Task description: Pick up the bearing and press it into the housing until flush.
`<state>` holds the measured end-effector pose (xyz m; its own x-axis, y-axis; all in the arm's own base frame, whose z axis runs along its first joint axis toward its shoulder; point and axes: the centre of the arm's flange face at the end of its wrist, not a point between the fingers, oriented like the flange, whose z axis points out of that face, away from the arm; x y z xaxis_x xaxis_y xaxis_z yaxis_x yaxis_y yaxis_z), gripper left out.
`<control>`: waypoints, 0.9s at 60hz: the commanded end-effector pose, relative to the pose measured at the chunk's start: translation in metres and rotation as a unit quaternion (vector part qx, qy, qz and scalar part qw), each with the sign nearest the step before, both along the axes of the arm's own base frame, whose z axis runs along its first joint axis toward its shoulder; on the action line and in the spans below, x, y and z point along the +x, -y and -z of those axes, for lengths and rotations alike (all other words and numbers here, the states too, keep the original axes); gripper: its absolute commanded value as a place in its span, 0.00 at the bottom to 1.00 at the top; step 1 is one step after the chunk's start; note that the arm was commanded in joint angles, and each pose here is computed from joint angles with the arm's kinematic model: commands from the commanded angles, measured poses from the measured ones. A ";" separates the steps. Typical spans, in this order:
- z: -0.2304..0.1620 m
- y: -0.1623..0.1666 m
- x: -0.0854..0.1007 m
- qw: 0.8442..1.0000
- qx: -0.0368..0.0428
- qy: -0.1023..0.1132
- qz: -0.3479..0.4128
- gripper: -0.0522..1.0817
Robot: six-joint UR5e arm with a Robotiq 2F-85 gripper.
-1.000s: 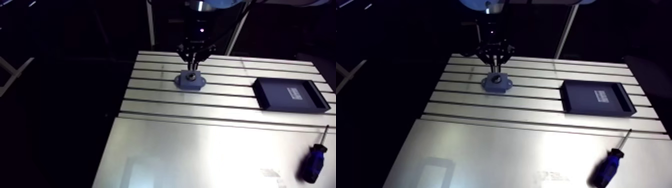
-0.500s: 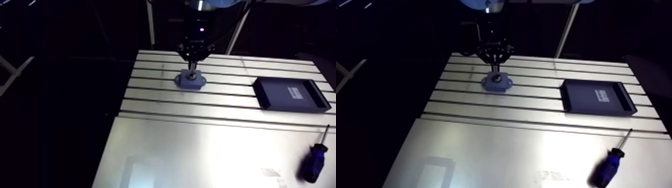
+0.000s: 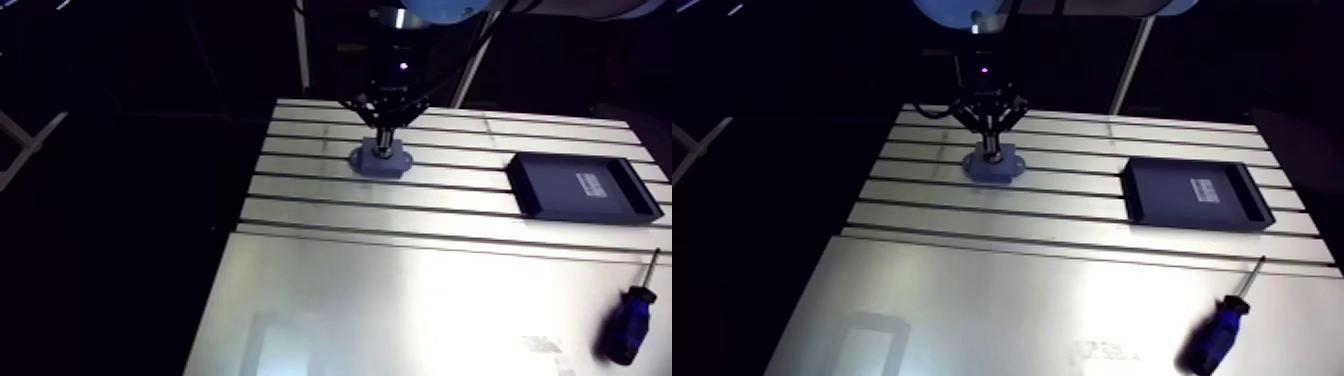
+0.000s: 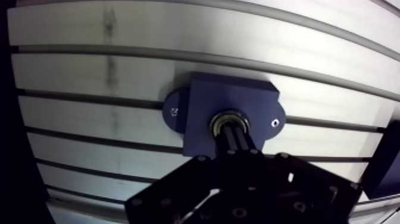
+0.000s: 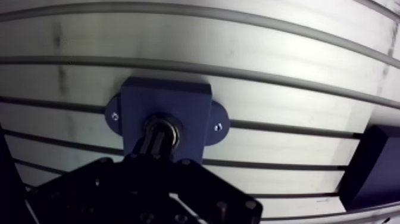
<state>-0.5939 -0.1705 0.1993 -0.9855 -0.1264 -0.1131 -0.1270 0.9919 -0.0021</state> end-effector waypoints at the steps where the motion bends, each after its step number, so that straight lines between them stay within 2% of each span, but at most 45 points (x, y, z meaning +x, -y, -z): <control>1: 0.002 0.000 0.001 1.000 0.000 0.001 0.000 0.98; 54: 0.008 0.000 0.002 1.000 0.000 0.005 -0.001 0.98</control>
<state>-0.5921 -0.1703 0.1927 -0.9842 -0.1288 -0.1211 -0.1294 0.9916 -0.0028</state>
